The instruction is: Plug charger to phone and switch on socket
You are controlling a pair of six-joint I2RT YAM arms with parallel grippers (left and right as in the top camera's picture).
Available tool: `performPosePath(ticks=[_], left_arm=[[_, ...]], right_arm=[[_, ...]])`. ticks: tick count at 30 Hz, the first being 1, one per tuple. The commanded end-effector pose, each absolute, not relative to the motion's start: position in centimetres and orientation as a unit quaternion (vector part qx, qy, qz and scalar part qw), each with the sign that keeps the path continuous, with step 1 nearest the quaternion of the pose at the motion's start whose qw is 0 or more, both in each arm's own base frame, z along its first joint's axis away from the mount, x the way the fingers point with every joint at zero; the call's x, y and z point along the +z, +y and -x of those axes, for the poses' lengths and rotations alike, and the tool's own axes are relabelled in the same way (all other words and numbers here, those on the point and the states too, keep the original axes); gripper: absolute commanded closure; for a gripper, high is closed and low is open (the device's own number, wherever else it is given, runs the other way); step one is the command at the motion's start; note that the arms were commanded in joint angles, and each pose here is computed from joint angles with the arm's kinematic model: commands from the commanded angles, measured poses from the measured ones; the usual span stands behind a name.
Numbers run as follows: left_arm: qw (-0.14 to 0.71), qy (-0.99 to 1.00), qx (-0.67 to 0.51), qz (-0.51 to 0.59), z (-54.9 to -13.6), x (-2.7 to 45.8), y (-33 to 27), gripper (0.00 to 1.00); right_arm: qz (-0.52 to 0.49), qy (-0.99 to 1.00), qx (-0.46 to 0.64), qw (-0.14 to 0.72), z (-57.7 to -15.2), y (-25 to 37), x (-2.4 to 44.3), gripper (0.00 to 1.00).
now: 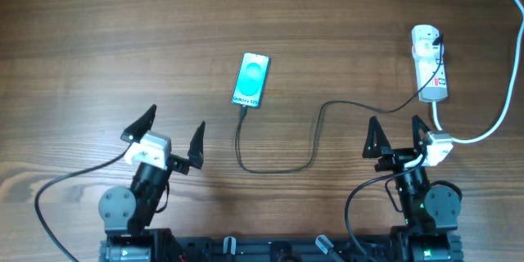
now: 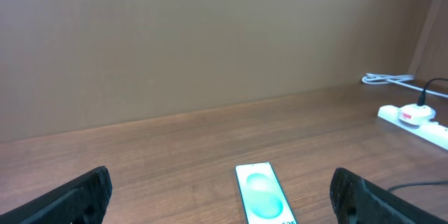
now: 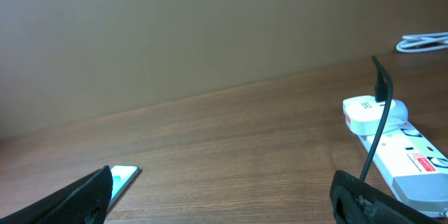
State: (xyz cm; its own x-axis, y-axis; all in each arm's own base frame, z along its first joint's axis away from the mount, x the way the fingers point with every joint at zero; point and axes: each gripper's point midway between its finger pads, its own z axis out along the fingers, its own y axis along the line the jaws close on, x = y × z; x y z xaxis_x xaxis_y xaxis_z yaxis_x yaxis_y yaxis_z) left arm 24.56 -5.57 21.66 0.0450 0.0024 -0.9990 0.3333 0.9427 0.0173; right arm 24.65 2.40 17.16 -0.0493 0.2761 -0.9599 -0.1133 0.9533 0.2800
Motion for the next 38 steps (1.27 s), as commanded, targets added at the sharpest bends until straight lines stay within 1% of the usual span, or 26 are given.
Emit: performPosePath(ticks=[1, 4, 8, 38], left_arm=[[0.727, 0.671, -0.096, -0.108, -24.2, 20.5, -5.0, 0.0], [0.725, 0.674, -0.096, -0.108, -24.1, 19.3, -5.0, 0.0], [0.681, 0.718, -0.103, -0.101, -23.9, 16.2, -5.0, 0.0], [0.682, 0.717, -0.103, -0.101, -23.9, 16.3, -5.0, 0.0]], right_arm=[[-0.055, 0.709, 0.131, 0.691, -24.7, 2.2, 17.3, 0.0], [-0.055, 0.709, 0.131, 0.691, -24.7, 2.2, 17.3, 0.0], [-0.055, 0.709, 0.131, 0.691, -24.7, 2.2, 17.3, 0.0], [-0.055, 0.709, 0.131, 0.691, -24.7, 2.2, 17.3, 0.0]])
